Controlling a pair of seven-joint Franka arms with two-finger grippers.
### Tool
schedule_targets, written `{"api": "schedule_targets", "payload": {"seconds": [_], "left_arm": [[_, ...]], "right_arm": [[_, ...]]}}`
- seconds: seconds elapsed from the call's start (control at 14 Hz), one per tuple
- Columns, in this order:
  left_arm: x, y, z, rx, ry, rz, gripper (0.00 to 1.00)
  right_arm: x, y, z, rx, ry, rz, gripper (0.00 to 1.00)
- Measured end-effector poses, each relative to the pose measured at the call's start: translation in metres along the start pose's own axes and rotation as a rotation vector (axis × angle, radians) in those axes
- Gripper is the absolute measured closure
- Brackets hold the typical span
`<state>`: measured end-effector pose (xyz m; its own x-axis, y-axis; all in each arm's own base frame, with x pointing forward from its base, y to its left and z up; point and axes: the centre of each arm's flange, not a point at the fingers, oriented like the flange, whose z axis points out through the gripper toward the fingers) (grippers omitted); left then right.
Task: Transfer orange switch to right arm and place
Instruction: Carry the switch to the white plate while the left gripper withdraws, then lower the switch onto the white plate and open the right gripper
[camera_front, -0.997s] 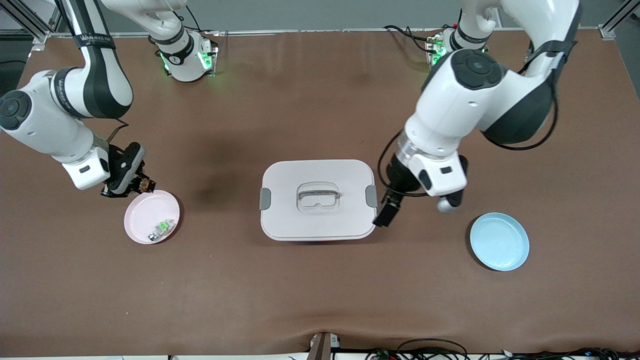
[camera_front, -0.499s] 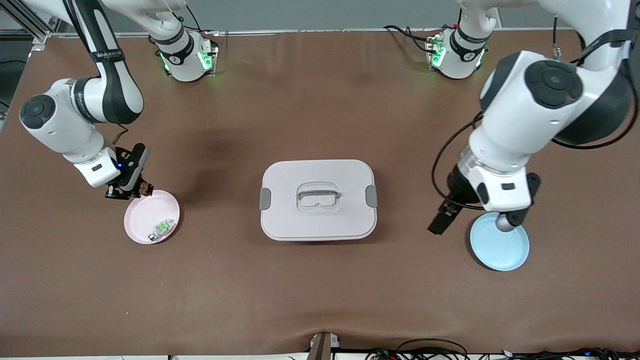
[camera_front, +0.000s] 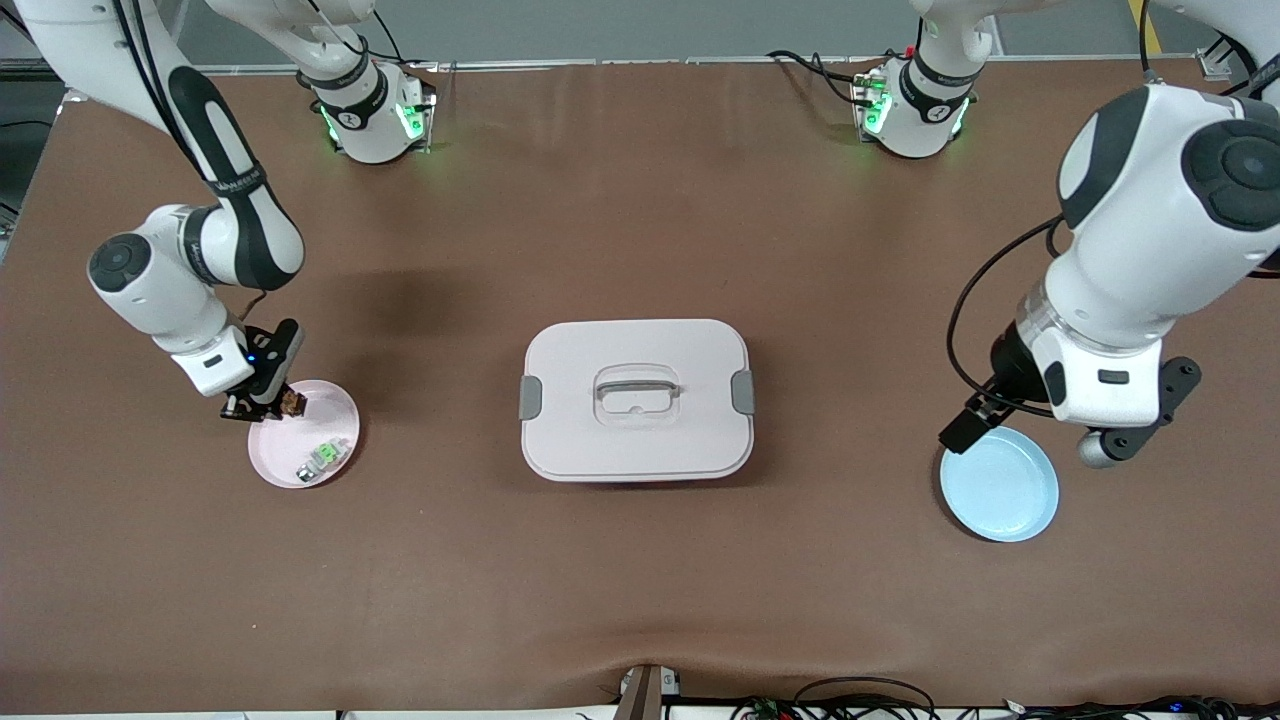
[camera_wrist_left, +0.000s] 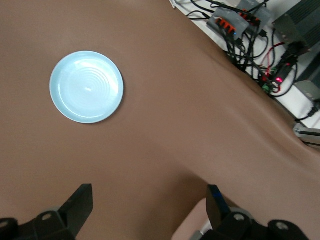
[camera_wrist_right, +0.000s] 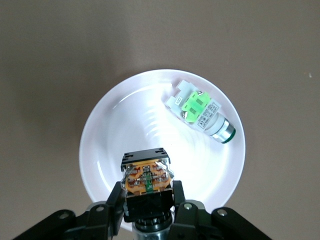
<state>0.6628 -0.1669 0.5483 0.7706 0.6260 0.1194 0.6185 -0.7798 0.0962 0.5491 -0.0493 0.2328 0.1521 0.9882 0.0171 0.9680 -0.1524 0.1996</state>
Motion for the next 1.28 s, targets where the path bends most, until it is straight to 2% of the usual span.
{"api": "schedule_targets", "payload": {"seconds": [0.5, 1.07, 1.21, 1.28], "left_arm": [[0.029, -0.032, 0.015, 0.067, -0.030, 0.147, 0.00], [0.070, -0.079, 0.001, 0.092, -0.036, 0.264, 0.00], [0.072, -0.087, -0.007, 0.104, -0.040, 0.294, 0.00], [0.073, -0.090, -0.011, 0.105, -0.039, 0.326, 0.00]], "right_arm": [[0.004, 0.001, 0.038, -0.032, 0.001, -0.007, 0.58], [0.009, -0.005, 0.055, -0.013, 0.008, 0.034, 0.58], [0.014, -0.006, 0.056, -0.002, 0.011, 0.053, 0.42], [0.016, -0.006, 0.057, 0.015, 0.011, 0.056, 0.31]]}}
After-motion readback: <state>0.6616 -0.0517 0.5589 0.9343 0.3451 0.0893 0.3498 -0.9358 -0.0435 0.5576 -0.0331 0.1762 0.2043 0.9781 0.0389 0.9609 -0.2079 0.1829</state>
